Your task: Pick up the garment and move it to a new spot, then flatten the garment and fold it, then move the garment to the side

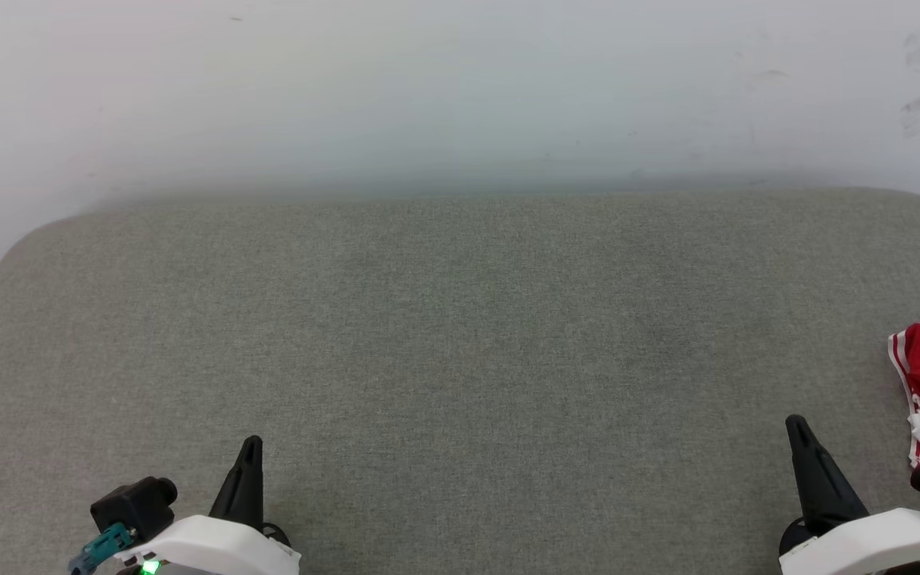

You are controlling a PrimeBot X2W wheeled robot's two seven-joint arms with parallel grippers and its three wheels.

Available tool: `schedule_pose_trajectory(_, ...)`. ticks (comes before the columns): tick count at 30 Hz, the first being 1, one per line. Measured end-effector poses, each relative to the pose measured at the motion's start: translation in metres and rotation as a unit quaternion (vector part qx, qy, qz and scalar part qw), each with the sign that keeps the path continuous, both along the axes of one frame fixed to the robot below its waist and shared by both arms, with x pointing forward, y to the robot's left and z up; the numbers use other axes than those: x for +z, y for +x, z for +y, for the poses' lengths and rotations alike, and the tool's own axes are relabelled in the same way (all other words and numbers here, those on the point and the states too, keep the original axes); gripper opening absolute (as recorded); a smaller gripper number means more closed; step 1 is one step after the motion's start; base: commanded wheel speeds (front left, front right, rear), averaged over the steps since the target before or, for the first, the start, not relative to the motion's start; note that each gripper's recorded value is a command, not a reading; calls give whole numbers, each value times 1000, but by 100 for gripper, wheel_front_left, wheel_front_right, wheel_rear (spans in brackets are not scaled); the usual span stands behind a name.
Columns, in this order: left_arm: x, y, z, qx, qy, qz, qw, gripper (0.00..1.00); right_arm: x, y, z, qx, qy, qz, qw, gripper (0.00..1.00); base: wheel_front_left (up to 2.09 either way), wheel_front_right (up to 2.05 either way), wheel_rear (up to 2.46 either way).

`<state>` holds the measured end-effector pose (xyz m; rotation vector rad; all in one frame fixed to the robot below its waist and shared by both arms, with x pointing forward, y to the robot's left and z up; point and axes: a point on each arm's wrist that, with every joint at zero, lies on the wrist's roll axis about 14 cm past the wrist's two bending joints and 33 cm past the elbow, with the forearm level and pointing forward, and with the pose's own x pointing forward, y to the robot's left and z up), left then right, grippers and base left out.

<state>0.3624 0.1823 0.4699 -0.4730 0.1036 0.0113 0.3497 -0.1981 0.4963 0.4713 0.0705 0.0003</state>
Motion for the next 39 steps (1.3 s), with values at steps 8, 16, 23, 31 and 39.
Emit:
schedule_pose_trajectory(8, 0, 3, 2, 11, -64, 7, 998, 0, 0, 4, 0, -5, 64, 0, 998, 0, 0, 0, 0)
schedule_pose_trajectory(16, 2, 6, 4, 21, -123, 10, 992, 0, 0, 8, 0, -9, 122, 0, 992, 0, 0, 0, 0)
schedule_pose_trajectory(23, 3, 8, 7, 28, -168, 13, 985, 0, 1, 12, -1, -13, 168, -3, 986, 0, 0, 0, 0)
schedule_pose_trajectory(31, 6, 11, 8, 33, -218, 11, 975, 0, 0, 14, -1, -17, 218, -1, 976, 0, 0, 0, 0)
schedule_pose_trajectory(39, 8, 13, 9, 38, -264, 9, 964, 0, -1, 17, -2, -19, 262, -2, 965, 0, 0, 0, 0)
